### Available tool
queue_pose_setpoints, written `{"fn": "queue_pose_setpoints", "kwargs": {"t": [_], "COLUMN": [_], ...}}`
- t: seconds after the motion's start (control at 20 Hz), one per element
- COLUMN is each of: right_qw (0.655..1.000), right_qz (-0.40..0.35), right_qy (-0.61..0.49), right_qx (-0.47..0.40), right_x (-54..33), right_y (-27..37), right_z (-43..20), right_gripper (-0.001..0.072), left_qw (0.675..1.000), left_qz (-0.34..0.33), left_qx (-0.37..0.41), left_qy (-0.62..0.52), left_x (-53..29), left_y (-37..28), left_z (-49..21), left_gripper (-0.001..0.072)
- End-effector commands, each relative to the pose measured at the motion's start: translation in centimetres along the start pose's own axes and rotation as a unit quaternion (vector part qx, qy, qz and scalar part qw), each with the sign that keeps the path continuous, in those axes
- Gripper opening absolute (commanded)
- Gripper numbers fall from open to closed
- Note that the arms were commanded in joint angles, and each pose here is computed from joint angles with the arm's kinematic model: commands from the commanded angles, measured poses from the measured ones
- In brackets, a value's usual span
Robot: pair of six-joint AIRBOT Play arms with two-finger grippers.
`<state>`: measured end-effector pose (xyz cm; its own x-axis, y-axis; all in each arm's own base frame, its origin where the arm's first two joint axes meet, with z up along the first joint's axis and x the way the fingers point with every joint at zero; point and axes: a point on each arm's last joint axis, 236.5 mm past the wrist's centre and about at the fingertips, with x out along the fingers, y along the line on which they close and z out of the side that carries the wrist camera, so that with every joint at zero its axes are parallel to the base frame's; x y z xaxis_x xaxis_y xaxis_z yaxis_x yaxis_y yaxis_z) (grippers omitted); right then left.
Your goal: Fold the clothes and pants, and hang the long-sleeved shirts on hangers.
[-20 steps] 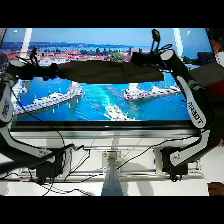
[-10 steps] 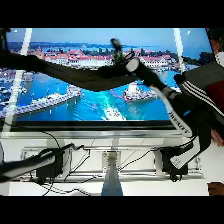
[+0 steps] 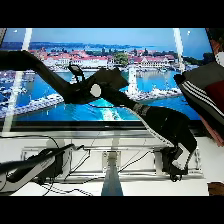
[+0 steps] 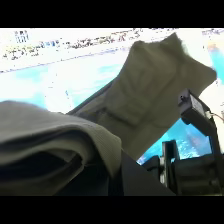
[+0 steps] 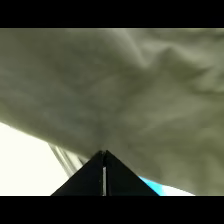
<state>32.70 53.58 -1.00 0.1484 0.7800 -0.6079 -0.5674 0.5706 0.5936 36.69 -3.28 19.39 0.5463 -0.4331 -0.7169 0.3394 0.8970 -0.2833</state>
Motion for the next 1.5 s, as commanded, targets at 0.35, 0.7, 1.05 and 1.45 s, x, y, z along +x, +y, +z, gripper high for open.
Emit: {"fn": "queue_pose_setpoints", "kwargs": {"t": [0.35, 0.7, 1.05, 1.45], "right_qw": [0.981, 0.945, 0.939, 0.945], "right_qz": [-0.171, -0.233, -0.077, 0.061], "right_qy": [-0.01, -0.008, 0.015, 0.103], "right_qx": [0.095, 0.227, 0.335, 0.305], "right_x": [-18.3, -31.0, -24.6, -10.1], "right_y": [-24.4, -37.3, -37.1, -25.6], "right_z": [7.1, 3.2, 0.7, -1.3], "right_gripper": [0.0015, 0.0458, 0.0626, 0.0552], "left_qw": [0.982, 0.977, 0.982, 0.979], "left_qz": [-0.182, -0.206, -0.185, -0.191], "left_qx": [0.006, 0.031, 0.026, 0.015], "left_qy": [0.046, 0.04, 0.037, 0.069], "left_x": [15.0, 26.5, 26.5, 25.7], "left_y": [-11.6, -20.7, -17.6, -15.8], "left_z": [1.0, -1.3, -0.7, -1.7], "left_gripper": [0.0015, 0.0704, 0.0703, 0.0702]}}
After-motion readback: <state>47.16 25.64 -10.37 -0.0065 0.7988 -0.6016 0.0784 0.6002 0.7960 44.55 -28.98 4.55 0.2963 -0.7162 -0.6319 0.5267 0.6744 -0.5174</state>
